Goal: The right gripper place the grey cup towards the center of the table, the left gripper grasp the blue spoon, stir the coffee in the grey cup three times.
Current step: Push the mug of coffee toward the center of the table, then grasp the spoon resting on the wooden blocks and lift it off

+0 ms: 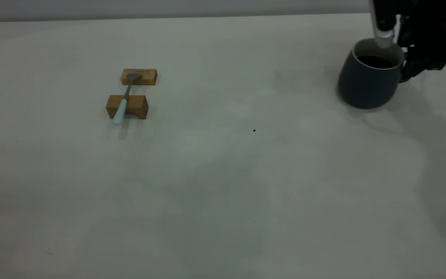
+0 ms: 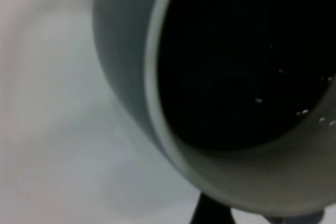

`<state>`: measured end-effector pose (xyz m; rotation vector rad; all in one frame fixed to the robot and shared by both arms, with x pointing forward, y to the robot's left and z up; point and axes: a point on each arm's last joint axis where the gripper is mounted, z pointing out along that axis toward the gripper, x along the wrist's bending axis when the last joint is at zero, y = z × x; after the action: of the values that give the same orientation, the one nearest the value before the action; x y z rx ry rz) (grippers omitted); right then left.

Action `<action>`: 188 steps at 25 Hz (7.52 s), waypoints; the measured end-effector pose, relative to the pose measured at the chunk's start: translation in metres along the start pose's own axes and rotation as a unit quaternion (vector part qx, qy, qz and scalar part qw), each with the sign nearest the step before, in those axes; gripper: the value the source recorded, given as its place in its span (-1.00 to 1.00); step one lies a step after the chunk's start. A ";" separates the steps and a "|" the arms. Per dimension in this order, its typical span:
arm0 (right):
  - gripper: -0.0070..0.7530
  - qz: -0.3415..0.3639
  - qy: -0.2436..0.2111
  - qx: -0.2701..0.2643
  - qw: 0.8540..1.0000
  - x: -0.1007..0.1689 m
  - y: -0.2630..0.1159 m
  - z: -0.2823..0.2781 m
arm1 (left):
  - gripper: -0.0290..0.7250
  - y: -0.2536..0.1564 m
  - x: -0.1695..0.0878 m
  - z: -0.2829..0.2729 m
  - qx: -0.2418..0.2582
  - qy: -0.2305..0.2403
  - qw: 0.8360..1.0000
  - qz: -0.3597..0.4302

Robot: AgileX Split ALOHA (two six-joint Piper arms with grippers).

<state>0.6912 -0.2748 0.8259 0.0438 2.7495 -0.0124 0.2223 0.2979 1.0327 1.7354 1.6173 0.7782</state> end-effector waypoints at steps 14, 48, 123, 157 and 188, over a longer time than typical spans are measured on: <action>-0.04 0.012 0.015 -0.057 0.998 0.013 0.069 -0.001 | 0.22 0.000 0.000 0.000 0.000 0.000 1.000 0.000; 0.94 0.217 0.077 -0.097 0.968 0.027 0.163 -0.097 | 0.22 0.000 0.000 0.000 0.000 0.000 1.000 0.000; 0.13 0.651 -0.191 -0.219 0.701 0.337 -0.040 -0.369 | 0.22 0.000 0.000 0.000 0.000 0.000 1.000 0.000; -0.35 0.651 -0.191 -0.218 0.702 0.338 -0.040 -0.369 | 0.65 0.151 -0.017 0.289 0.307 -0.029 0.950 -0.043; -0.35 0.651 -0.191 -0.219 0.702 0.338 -0.040 -0.369 | 0.42 0.080 -0.084 0.486 0.411 -0.046 0.911 0.010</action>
<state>0.2372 -0.2996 1.0384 1.5854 1.6785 0.8760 0.6447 0.1843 0.7914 2.2935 2.0183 -0.0308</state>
